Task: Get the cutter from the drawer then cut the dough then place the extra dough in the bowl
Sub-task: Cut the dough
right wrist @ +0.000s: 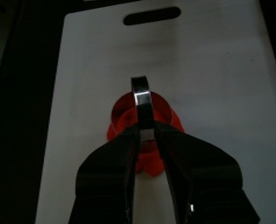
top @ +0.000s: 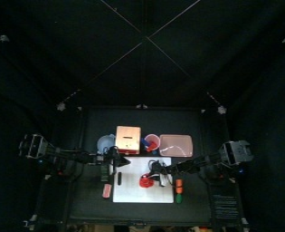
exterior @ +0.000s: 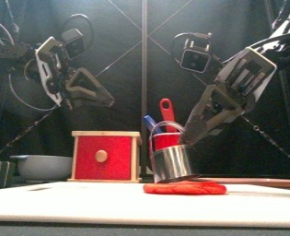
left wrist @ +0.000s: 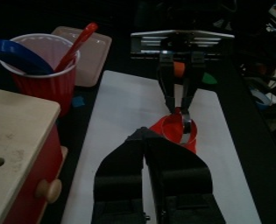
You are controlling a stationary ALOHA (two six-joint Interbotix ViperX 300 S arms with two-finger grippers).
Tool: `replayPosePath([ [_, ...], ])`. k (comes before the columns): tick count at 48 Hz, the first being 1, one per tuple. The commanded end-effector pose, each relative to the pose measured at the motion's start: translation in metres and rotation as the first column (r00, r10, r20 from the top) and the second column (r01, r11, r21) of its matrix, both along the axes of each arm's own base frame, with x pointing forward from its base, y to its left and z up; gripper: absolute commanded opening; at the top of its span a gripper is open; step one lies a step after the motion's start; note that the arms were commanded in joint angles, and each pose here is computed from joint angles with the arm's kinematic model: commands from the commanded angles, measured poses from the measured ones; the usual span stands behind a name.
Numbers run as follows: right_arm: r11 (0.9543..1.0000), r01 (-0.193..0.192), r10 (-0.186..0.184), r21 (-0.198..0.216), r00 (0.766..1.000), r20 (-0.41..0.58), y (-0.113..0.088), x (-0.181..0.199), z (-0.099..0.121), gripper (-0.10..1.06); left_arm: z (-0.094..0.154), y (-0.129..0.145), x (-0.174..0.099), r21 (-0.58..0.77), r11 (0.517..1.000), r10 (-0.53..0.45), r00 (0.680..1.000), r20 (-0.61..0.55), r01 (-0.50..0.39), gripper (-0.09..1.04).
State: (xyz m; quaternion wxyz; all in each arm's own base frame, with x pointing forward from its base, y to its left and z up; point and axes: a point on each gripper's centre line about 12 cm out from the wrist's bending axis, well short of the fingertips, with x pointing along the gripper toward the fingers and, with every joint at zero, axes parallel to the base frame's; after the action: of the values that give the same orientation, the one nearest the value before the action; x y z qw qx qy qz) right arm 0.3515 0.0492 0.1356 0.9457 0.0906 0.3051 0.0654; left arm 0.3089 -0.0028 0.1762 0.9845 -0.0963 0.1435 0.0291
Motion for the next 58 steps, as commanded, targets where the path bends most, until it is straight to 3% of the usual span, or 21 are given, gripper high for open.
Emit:
replayPosePath([
  [1, 1.0000, -0.009, 0.009, 0.001, 1.000, 0.028, 0.004, 0.004, 0.011, 0.63, 0.006, -0.002, 0.003, 0.001, 1.000, -0.005, 1.000, 0.025, 0.005, 0.35],
  [28, 0.9995, -0.023, 0.023, -0.020, 1.000, 0.009, 0.009, 0.001, 0.016, 0.78, 0.006, -0.002, 0.003, 0.001, 1.000, -0.008, 1.000, 0.025, 0.008, 0.35],
  [44, 0.9964, -0.052, 0.055, -0.068, 0.997, 0.050, 0.014, -0.018, 0.050, 0.79, 0.007, -0.003, 0.003, 0.002, 1.000, -0.010, 1.000, 0.028, 0.010, 0.35],
  [51, 0.9965, -0.060, 0.067, -0.058, 0.990, 0.122, 0.016, -0.036, 0.075, 0.79, 0.008, -0.003, 0.005, 0.005, 1.000, -0.011, 0.999, 0.031, 0.011, 0.35],
  [58, 0.9992, -0.039, 0.039, -0.006, 0.979, 0.198, 0.013, -0.057, 0.099, 0.79, 0.011, -0.004, 0.006, 0.005, 1.000, -0.014, 0.999, 0.040, 0.014, 0.37],
])
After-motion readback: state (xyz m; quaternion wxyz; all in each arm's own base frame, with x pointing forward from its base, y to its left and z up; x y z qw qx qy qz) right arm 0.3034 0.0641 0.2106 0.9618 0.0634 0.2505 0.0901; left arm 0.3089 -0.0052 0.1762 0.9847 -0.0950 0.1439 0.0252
